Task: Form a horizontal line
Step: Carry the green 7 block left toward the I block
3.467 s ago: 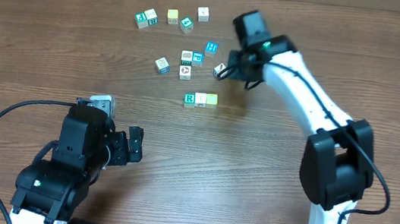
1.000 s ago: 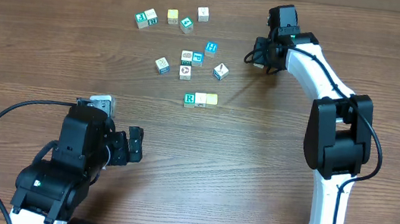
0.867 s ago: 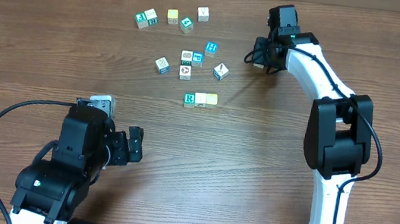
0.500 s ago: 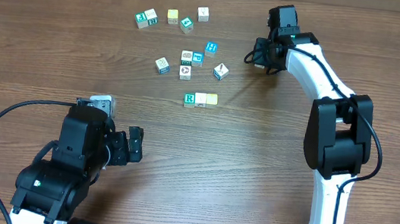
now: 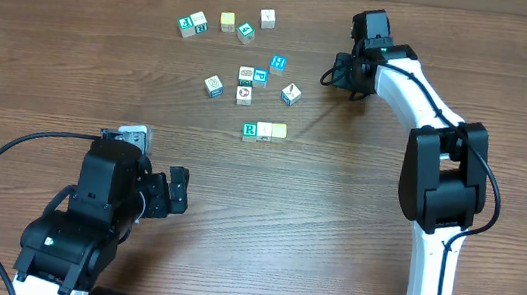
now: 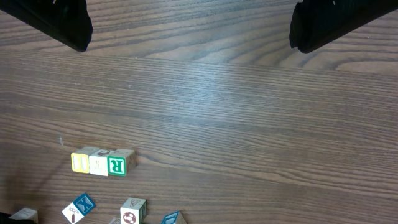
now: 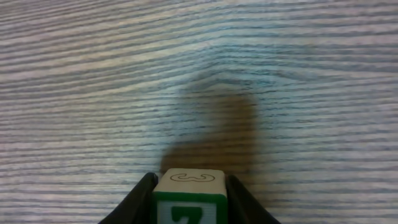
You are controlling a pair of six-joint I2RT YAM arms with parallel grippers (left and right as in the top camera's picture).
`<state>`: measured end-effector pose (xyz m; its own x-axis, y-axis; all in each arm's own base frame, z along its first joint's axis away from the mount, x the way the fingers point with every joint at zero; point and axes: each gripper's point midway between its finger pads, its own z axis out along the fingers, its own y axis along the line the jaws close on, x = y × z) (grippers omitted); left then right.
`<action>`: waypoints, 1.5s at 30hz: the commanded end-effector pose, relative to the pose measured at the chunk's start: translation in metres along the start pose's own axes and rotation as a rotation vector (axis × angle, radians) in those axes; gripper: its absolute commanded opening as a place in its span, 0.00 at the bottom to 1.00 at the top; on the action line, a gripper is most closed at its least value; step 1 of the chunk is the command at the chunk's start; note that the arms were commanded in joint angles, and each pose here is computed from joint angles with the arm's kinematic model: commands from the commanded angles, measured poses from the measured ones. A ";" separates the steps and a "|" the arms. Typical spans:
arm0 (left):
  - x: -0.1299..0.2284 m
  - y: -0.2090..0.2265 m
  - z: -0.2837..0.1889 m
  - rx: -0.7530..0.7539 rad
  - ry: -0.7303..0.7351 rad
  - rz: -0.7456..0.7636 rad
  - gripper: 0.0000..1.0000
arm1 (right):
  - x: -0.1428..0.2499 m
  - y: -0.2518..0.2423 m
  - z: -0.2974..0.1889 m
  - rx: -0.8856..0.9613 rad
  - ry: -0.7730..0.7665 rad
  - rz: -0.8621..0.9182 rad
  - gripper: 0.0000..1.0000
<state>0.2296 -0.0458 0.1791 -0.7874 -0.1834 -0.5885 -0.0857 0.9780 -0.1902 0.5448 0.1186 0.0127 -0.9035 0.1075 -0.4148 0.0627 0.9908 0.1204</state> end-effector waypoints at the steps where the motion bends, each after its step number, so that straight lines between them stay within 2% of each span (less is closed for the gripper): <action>1: 0.001 0.000 0.000 0.003 0.003 -0.014 0.99 | -0.001 -0.002 0.003 0.007 0.000 0.003 0.27; 9: 0.001 0.000 0.000 0.003 0.003 -0.014 1.00 | -0.001 -0.003 -0.007 0.018 0.035 0.002 0.18; 18: 0.001 0.000 0.000 0.003 0.003 -0.014 1.00 | -0.019 0.013 -0.075 0.027 0.091 -0.016 0.04; 22: 0.001 0.000 0.000 0.003 0.003 -0.014 1.00 | -0.012 0.032 -0.110 0.023 0.121 -0.048 0.04; 28: 0.001 0.000 0.000 0.003 0.003 -0.014 0.99 | 0.021 0.051 -0.152 0.052 0.194 -0.013 0.04; 33: 0.001 0.000 0.000 0.003 0.003 -0.014 1.00 | 0.036 0.050 -0.183 0.159 0.183 -0.029 0.04; 38: 0.001 0.000 0.000 0.003 0.003 -0.014 1.00 | 0.052 0.068 -0.184 0.185 0.177 -0.075 0.04; 45: 0.001 0.000 0.000 0.003 0.003 -0.014 1.00 | 0.085 0.075 -0.143 0.196 0.238 -0.090 0.04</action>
<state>0.2296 -0.0458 0.1791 -0.7874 -0.1834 -0.5885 -0.0857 0.9780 -0.1902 0.4189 0.1973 0.1292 -0.9766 -0.0083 -0.2148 0.0075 0.9973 -0.0727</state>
